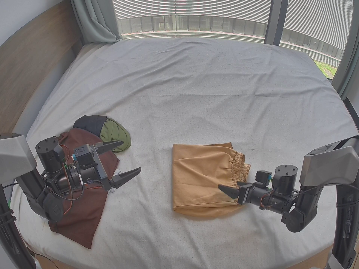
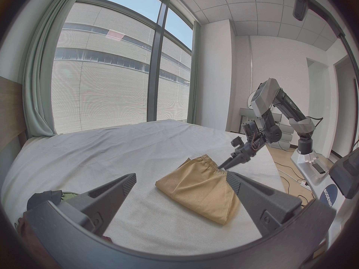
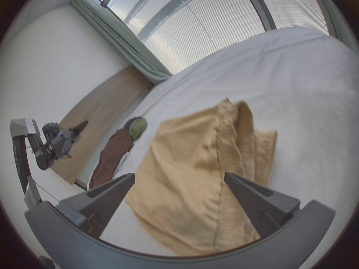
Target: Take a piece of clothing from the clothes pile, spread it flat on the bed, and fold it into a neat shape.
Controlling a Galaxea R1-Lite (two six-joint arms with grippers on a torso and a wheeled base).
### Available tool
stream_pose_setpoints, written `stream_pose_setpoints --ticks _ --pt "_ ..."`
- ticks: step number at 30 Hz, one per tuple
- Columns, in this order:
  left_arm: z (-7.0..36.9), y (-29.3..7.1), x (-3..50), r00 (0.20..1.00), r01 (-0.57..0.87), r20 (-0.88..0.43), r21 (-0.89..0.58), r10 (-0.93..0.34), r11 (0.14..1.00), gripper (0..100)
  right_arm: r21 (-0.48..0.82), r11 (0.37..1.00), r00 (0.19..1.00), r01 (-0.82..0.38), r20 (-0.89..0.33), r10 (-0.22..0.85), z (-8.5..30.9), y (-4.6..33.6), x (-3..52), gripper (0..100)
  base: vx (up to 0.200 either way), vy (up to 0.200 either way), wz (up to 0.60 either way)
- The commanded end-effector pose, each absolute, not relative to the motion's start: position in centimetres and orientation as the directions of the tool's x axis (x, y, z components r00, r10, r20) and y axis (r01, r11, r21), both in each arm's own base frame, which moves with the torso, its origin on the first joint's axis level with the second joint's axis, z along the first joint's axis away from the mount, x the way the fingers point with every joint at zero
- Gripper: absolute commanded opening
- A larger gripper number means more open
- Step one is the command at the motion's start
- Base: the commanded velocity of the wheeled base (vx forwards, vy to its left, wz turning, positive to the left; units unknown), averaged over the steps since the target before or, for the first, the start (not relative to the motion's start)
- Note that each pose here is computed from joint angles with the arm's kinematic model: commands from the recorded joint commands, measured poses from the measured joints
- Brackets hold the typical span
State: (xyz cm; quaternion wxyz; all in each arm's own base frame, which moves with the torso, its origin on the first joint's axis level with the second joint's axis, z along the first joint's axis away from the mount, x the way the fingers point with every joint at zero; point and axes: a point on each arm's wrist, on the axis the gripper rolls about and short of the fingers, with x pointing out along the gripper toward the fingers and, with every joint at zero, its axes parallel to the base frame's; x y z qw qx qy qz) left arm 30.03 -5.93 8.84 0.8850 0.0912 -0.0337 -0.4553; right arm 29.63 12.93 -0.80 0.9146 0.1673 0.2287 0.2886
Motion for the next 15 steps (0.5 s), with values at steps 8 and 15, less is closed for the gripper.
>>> stream_pose_setpoints --ticks 8,15 --pt "8.5 -6.1 30.0 0.583 0.802 -0.033 0.183 -0.812 0.568 100 0.447 0.748 0.798 -0.491 -0.114 0.592 2.5 14.3 33.8 100 0.0 0.0 0.0" --pt "8.5 -6.3 29.9 0.579 0.805 -0.034 0.182 -0.815 0.564 100 0.449 0.786 0.838 -0.424 -0.136 0.529 0.2 13.7 35.6 100 0.0 0.0 0.0"
